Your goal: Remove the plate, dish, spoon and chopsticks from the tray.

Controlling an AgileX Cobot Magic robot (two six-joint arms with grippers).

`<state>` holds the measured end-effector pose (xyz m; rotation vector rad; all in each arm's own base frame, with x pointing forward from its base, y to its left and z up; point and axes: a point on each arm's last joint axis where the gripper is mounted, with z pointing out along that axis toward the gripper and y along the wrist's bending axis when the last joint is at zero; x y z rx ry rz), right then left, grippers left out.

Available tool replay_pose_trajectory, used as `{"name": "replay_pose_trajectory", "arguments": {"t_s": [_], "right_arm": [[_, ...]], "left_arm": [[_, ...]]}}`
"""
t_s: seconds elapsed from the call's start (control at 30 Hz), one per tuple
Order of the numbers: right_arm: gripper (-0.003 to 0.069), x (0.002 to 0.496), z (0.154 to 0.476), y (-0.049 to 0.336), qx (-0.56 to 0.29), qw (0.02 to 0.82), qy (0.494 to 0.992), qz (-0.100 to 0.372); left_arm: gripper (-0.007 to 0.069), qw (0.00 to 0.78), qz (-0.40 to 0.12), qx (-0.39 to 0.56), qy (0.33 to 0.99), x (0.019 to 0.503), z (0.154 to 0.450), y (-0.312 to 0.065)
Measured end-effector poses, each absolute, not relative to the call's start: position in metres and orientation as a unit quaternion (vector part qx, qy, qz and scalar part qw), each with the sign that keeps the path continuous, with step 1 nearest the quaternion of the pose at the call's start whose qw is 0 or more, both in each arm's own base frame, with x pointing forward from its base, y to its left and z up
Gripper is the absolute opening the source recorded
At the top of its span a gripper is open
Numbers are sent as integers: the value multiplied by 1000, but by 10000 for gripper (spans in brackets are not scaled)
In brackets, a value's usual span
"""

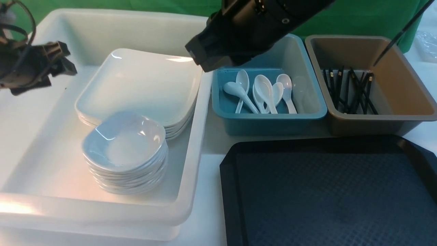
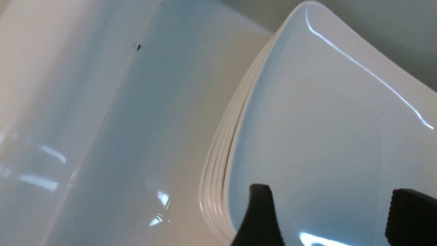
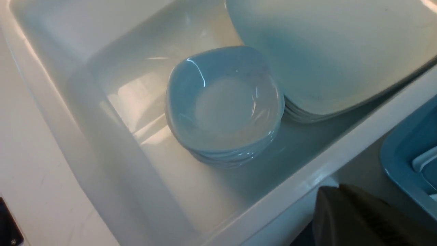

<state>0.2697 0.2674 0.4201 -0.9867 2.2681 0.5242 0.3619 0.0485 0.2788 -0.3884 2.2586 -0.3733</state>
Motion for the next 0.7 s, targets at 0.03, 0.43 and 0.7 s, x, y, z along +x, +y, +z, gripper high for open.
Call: {"name": "replay_pose_trajectory", "arguments": {"t_s": [0.03, 0.43, 0.7], "right_arm": [[24, 268, 423, 266, -372, 305, 854, 198], [24, 209, 507, 193, -323, 451, 813, 178], [24, 149, 503, 133, -252, 591, 729, 237]], "left_arm": [[421, 407, -148, -144, 890, 356, 289, 47], [7, 466, -203, 124, 852, 252, 398, -43], [1, 485, -235, 261, 801, 155, 413, -81]]}}
